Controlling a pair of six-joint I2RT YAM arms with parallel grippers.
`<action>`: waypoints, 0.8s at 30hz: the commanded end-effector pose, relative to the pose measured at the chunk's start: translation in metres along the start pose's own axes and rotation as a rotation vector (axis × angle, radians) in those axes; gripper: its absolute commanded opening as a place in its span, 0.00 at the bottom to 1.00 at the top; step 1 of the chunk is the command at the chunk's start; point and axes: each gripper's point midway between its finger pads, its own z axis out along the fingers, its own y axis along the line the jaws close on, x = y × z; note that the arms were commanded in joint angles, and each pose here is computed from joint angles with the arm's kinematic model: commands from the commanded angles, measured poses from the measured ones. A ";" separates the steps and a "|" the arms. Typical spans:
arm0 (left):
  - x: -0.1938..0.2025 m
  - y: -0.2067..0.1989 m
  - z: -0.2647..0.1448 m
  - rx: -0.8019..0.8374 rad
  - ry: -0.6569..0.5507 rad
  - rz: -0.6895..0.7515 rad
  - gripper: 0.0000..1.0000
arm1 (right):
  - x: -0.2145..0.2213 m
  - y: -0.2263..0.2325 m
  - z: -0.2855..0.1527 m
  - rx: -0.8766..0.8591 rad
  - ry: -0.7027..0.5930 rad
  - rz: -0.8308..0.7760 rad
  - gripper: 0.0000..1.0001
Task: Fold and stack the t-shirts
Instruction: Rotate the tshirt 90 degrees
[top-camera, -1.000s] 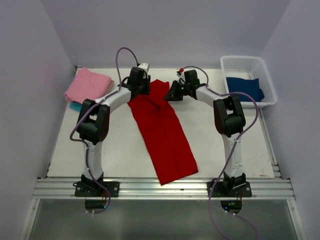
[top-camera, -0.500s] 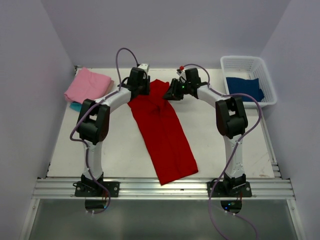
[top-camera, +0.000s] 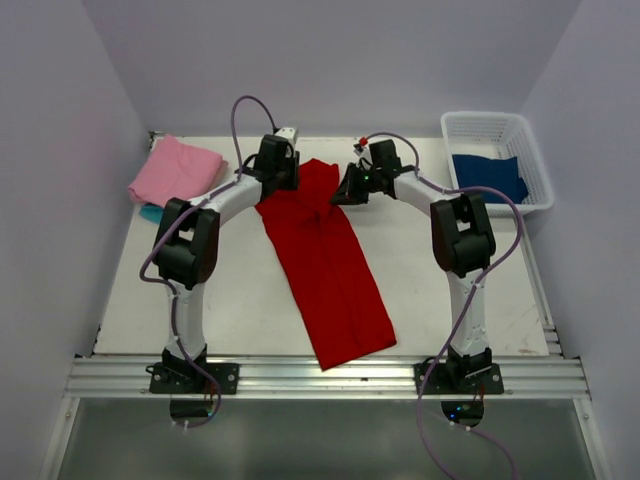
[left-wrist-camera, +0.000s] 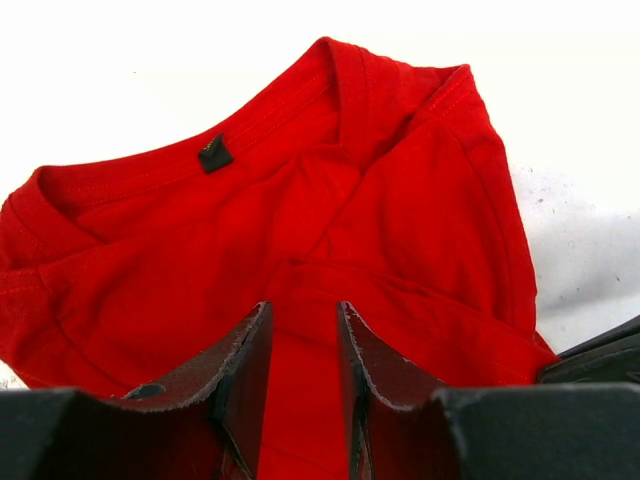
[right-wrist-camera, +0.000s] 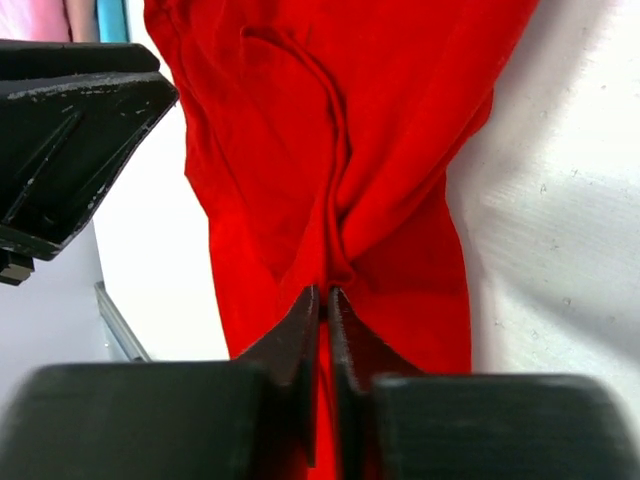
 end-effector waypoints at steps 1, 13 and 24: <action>-0.030 -0.004 -0.016 0.021 -0.082 -0.024 0.35 | -0.002 0.016 -0.005 -0.031 -0.005 -0.027 0.00; -0.031 -0.004 -0.021 0.025 -0.091 -0.033 0.33 | 0.032 0.075 0.007 -0.240 0.107 -0.162 0.00; -0.027 0.002 -0.024 0.021 -0.093 -0.057 0.32 | 0.076 0.073 0.032 -0.205 0.271 -0.197 0.00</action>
